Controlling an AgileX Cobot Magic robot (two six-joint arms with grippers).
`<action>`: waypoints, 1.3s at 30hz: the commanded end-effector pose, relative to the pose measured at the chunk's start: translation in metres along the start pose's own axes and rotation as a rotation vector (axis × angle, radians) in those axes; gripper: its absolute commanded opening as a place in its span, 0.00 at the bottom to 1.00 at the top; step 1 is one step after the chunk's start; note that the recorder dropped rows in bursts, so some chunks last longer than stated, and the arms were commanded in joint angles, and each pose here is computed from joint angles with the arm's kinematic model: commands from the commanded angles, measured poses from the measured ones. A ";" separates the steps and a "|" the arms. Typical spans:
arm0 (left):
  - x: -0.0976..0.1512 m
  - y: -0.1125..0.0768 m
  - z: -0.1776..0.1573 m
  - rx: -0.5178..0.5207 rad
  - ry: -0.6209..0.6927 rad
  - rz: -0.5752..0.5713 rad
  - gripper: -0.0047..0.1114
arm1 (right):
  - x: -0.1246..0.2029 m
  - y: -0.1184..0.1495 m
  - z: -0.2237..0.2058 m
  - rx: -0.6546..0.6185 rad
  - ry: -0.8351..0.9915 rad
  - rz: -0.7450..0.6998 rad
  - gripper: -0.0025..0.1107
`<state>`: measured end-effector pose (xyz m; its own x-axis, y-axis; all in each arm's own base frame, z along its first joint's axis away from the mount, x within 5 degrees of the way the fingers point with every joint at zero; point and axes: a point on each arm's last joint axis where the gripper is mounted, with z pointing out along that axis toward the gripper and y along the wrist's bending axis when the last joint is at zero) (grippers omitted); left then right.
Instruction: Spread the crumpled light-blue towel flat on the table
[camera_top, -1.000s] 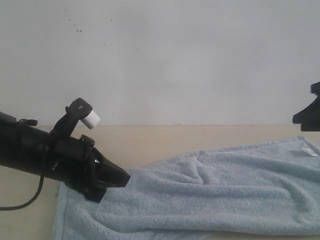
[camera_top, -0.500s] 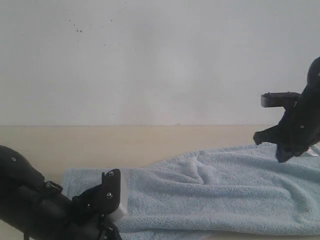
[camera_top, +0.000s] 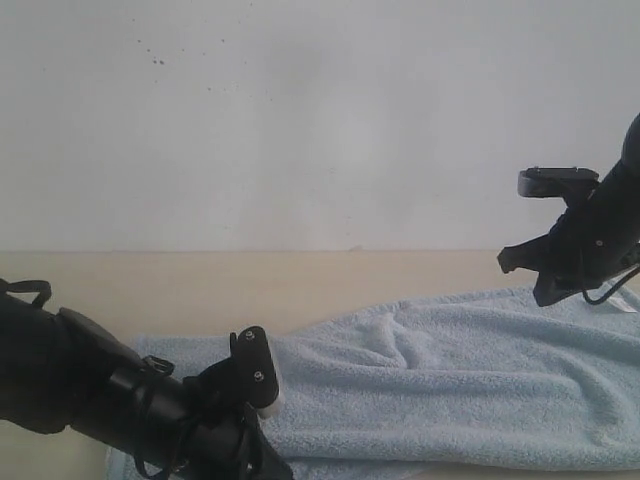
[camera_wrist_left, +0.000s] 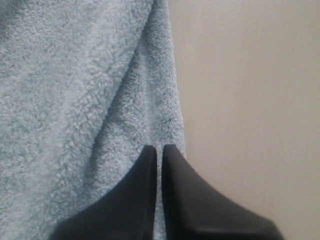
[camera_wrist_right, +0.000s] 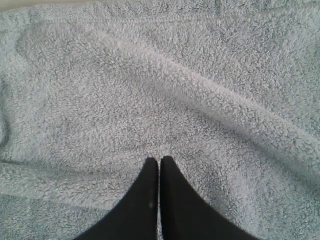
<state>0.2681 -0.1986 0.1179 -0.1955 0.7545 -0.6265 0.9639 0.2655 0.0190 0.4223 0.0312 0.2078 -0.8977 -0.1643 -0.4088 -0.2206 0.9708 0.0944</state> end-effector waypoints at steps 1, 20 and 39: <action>-0.001 0.001 0.001 -0.008 -0.002 0.052 0.07 | 0.000 0.000 -0.005 -0.007 -0.005 0.001 0.02; -0.002 0.010 0.018 0.002 -0.028 0.011 0.07 | 0.003 0.004 -0.005 -0.045 0.031 0.021 0.02; 0.010 -0.002 0.028 0.147 0.020 -0.029 0.07 | 0.004 0.004 -0.005 -0.053 0.043 0.024 0.02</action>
<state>0.2739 -0.2083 0.0920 -0.2129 0.7506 -0.6255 0.9726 0.2242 -0.0620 0.4169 0.0348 0.2065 -0.9212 -0.1532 -0.3576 -0.2182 0.9645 0.1490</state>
